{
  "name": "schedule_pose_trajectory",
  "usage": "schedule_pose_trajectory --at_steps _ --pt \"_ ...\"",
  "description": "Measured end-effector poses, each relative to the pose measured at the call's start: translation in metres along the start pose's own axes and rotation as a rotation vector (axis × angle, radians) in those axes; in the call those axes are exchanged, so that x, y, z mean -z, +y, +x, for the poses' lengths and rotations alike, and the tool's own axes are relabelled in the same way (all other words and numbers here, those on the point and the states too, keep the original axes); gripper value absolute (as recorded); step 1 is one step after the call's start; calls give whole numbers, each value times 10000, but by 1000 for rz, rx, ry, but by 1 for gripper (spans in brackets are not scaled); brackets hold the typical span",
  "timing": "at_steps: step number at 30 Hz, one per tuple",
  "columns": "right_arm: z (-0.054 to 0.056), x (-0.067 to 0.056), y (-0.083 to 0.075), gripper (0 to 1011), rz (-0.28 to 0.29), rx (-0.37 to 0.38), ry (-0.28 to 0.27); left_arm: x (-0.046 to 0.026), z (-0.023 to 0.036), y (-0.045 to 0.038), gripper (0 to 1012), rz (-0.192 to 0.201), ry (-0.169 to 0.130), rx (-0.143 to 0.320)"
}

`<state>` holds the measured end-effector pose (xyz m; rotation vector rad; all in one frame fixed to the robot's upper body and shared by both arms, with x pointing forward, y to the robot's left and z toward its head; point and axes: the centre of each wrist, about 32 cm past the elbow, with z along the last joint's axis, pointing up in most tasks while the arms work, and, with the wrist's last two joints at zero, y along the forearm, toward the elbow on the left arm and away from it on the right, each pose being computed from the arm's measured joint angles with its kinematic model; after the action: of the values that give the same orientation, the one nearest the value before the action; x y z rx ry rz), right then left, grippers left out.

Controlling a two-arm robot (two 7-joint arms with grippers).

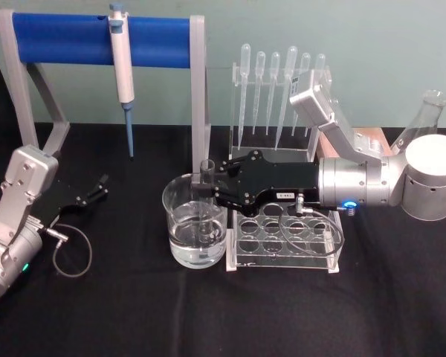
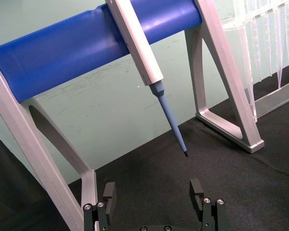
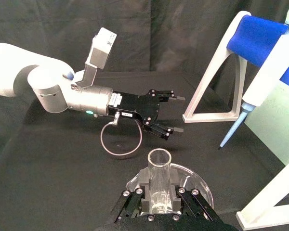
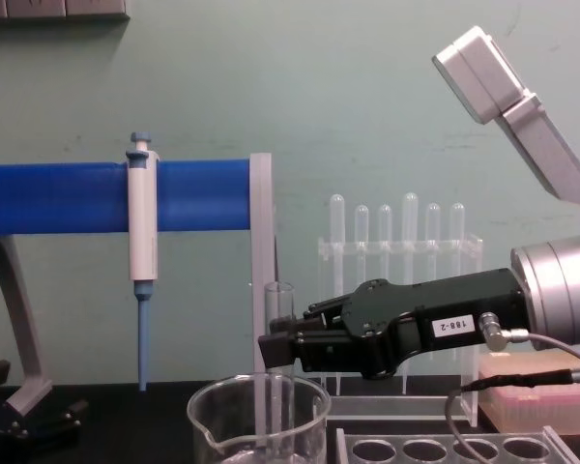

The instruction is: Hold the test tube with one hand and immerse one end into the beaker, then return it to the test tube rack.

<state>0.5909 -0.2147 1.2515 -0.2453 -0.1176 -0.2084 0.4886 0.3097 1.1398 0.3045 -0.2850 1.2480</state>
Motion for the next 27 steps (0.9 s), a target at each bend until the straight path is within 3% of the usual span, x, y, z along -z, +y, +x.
schedule_pose_trajectory --at_steps 27 --pt "0 0 0 235 0 0 0 0 0 0 1000 0 0 0"
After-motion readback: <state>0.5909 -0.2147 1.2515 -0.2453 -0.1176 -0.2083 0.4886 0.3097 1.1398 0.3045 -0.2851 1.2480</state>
